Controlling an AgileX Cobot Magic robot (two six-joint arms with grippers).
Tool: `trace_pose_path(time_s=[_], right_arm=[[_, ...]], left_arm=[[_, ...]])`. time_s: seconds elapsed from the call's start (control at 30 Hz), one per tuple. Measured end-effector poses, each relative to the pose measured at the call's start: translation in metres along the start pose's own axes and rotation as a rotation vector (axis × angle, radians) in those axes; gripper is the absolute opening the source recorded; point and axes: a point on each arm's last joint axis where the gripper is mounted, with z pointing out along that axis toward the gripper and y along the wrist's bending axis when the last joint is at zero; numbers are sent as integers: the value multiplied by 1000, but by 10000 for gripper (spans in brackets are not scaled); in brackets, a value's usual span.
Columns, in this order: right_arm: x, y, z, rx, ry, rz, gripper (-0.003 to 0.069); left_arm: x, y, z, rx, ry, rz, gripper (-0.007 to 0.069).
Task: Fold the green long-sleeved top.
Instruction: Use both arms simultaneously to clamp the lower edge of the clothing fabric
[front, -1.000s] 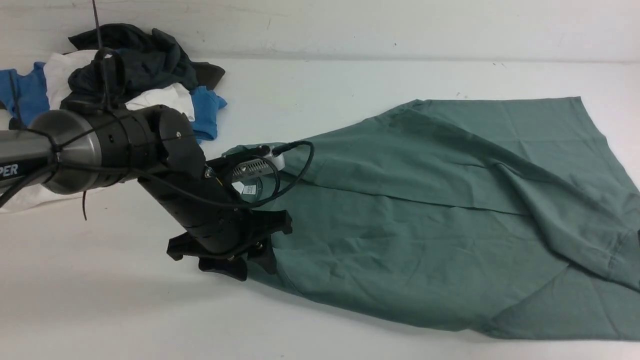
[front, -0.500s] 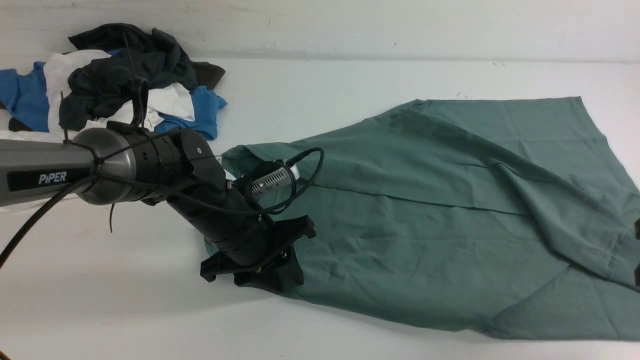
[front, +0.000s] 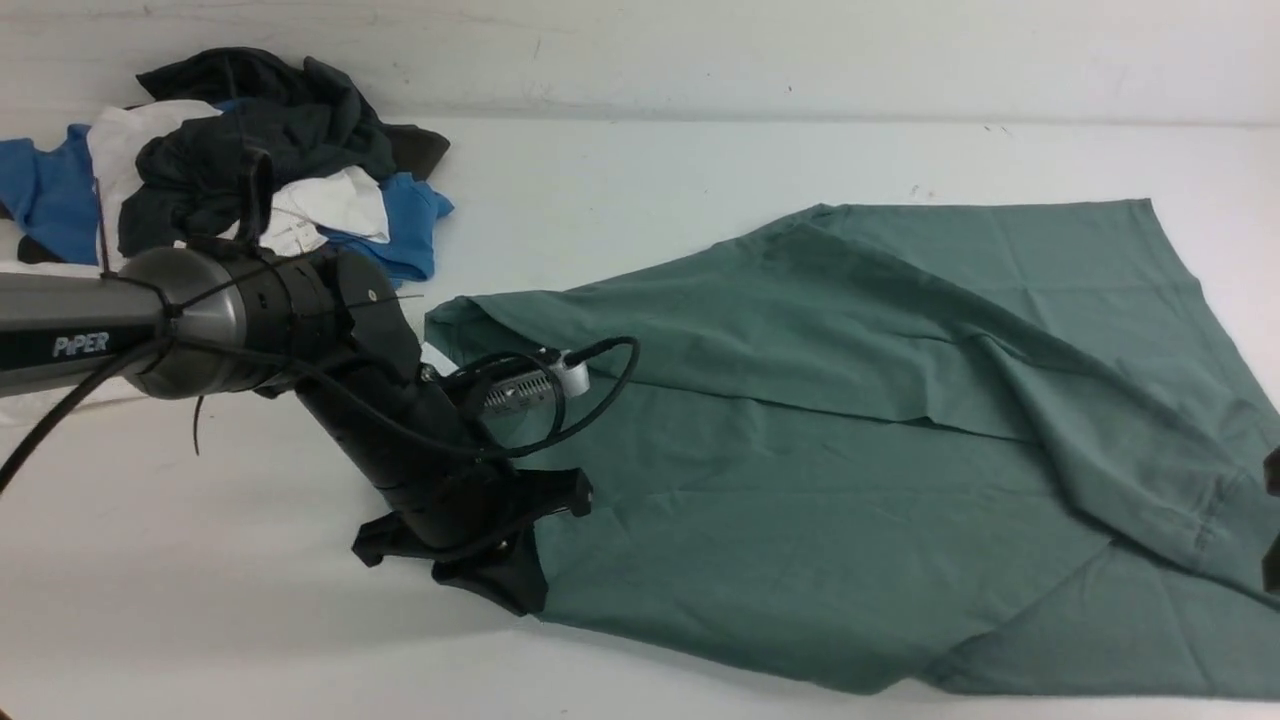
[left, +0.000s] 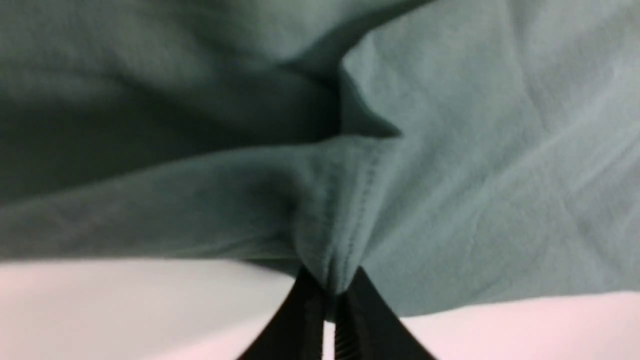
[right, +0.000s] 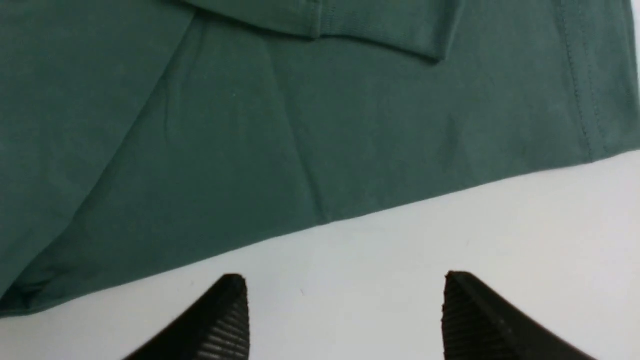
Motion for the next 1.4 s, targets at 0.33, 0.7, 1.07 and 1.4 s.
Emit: trace_pose_path(time_s=[0.33,0.7,1.07,1.4], right_arm=[[35,-4,39,23,146,-10,477],[47,10,52,167,123,-193,477],[40,10,89,194,248,-200,477],[36,15,97,161,286,-231,291]], left_arm=[[40,32,-37,-258,26,-21,2],[51,42,-30,-300,-9,-62,1],[51,42,-31,-300,-14,-60,0],[50,37,-42,-296,-30,-68,6]])
